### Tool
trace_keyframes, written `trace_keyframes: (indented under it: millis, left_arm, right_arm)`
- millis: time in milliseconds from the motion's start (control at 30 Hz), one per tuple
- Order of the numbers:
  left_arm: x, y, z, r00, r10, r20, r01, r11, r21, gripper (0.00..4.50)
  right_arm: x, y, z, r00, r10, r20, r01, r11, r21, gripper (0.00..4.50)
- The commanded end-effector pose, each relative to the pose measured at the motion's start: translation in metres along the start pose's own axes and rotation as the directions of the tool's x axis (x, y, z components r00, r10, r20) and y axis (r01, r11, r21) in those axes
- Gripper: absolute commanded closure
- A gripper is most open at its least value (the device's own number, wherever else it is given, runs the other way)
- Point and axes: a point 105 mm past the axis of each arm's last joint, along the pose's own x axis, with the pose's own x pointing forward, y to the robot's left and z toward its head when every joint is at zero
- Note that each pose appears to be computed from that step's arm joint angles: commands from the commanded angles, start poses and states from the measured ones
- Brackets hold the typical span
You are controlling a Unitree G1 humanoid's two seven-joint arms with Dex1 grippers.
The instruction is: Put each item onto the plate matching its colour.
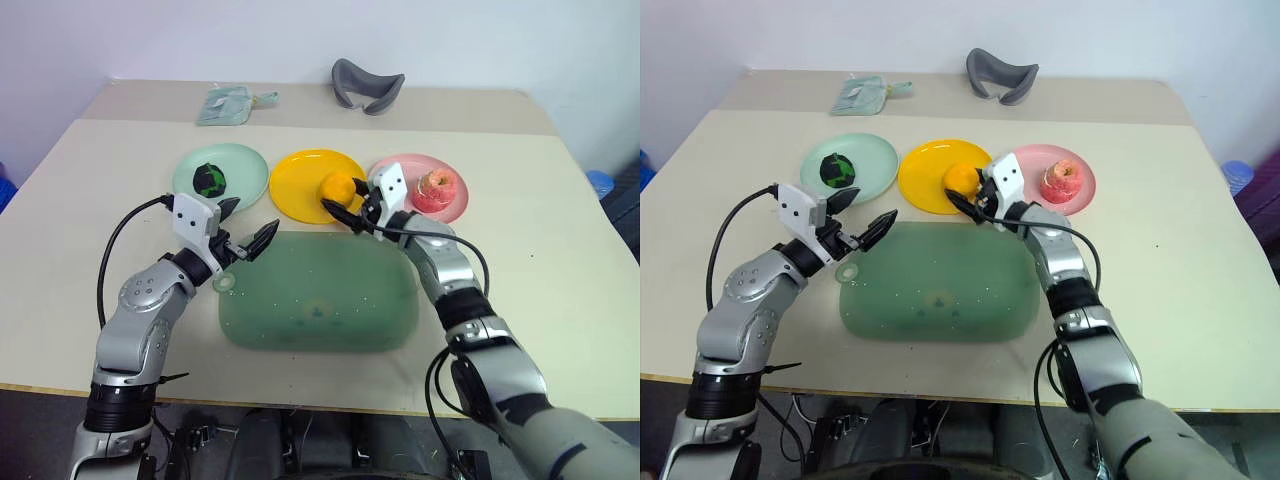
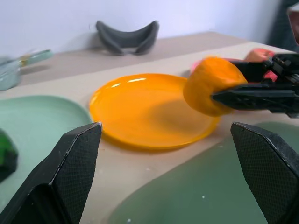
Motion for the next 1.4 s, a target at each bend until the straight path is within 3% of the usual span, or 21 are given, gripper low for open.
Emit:
trace_keyframes:
  millis: [33,200,233,300,567,700,833,1067,1400]
  left_arm:
    - [-0.008,-0.005,0.012,0.999,-0.003,0.039,0.003,1.000,0.016,0.00]
    - [-0.015,-0.015,0.011,0.999,-0.028,0.036,0.028,0.999,0.022,0.00]
    - [-0.016,-0.017,0.011,0.999,-0.036,0.034,0.035,0.999,0.024,0.00]
    - [-0.017,-0.022,0.013,0.997,-0.063,0.049,0.062,0.998,0.017,0.00]
    - [-0.021,-0.019,0.001,0.998,-0.060,0.011,0.058,0.992,0.116,0.00]
    - [-0.025,-0.012,-0.007,0.994,-0.101,-0.038,0.104,0.989,0.107,0.00]
    - [-0.029,-0.014,-0.001,0.985,-0.175,0.001,0.175,0.984,0.024,0.00]
    - [-0.046,-0.009,-0.001,0.975,-0.221,-0.035,0.222,0.975,0.020,0.00]
    - [-0.064,-0.010,-0.007,0.950,-0.297,-0.093,0.294,0.955,-0.043,0.00]
  right_arm:
    - [0.012,-0.009,0.006,0.999,-0.047,0.024,0.047,0.999,-0.002,1.68]
    - [0.021,-0.008,-0.001,0.998,-0.057,-0.015,0.057,0.998,0.018,1.68]
    - [0.022,-0.007,-0.001,0.999,-0.052,-0.018,0.052,0.998,0.026,0.59]
    - [0.024,-0.005,-0.001,0.999,-0.039,-0.018,0.039,0.999,0.032,0.06]
    - [0.006,-0.010,0.025,0.992,0.014,0.127,-0.006,0.998,-0.065,0.06]
    - [-0.036,-0.004,0.030,0.984,0.078,0.160,-0.058,0.990,-0.127,0.06]
    - [-0.097,0.008,0.022,0.992,0.110,0.064,-0.101,0.988,-0.119,0.06]
    - [-0.192,-0.003,0.006,0.994,-0.035,-0.105,0.028,0.997,-0.072,0.06]
    - [-0.248,-0.018,-0.008,0.966,-0.163,-0.200,0.148,0.985,-0.086,0.06]
